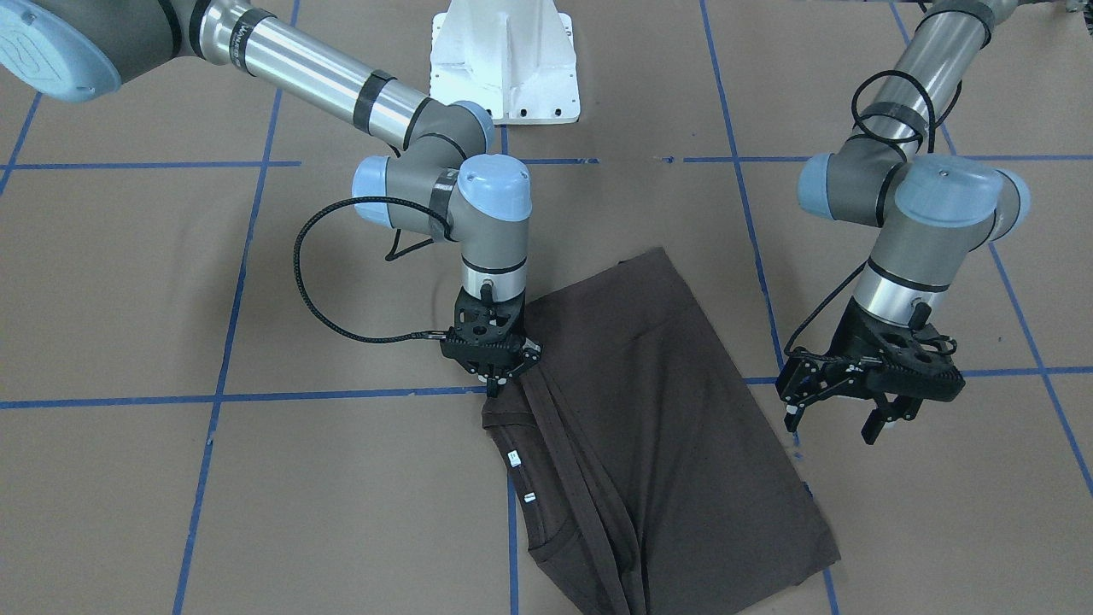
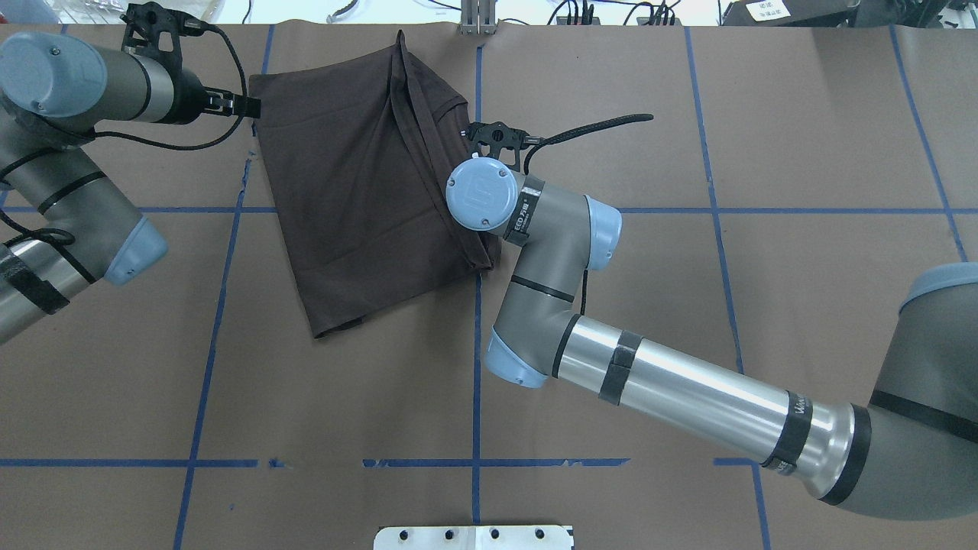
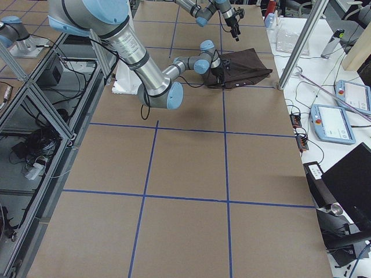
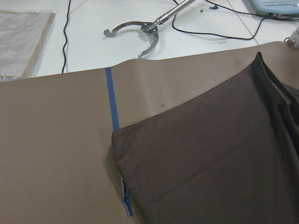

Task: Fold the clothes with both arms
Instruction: 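Drag the shirt toward the robot with the right gripper, turning it lengthwise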

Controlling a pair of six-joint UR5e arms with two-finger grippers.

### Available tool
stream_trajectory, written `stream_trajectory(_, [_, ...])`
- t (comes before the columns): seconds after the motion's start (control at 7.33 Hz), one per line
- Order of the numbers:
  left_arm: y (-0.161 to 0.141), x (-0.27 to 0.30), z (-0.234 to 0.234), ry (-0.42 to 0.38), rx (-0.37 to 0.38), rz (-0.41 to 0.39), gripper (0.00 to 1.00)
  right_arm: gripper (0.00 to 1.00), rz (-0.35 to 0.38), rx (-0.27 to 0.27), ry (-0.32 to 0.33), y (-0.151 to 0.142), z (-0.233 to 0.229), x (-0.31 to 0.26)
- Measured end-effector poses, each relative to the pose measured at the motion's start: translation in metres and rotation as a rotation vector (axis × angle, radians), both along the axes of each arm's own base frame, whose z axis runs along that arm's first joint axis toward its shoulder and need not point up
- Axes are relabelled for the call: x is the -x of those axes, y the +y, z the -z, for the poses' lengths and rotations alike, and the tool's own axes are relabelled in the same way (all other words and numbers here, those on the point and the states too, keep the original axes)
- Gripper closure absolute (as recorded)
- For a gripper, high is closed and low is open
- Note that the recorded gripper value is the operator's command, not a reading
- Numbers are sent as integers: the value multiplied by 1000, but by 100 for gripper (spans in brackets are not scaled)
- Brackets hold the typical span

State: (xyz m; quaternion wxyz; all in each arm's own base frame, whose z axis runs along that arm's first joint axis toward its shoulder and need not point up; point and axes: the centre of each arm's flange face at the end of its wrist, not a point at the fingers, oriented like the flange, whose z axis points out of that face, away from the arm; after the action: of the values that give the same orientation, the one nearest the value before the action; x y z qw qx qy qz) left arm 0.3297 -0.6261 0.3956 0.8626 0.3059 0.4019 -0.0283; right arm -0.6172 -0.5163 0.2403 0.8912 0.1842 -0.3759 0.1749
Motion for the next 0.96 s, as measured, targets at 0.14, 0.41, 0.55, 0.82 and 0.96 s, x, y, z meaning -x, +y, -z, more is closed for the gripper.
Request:
stream_trajectory(0.14, [1,-3,1,3,1,-2,0,100,12,-12,-21,22,-11,-18])
stream_trajectory(0.41, [2,-4,2,5,1,-6,0,100,53,-43,-54,83,-33,-50])
stream_trajectory(0.55, [3,-5,3,7,1,-9,0,100,76,-59,-64,118,-45,-67])
stream_trajectory(0.82, [3,-5,3,8,2,-10,0,100,115,-79,-47,178,-82,-105])
stream_trajectory(0.96, [3,-5,3,8,2,-10,0,100,125,-80,-28,194,-99,-119])
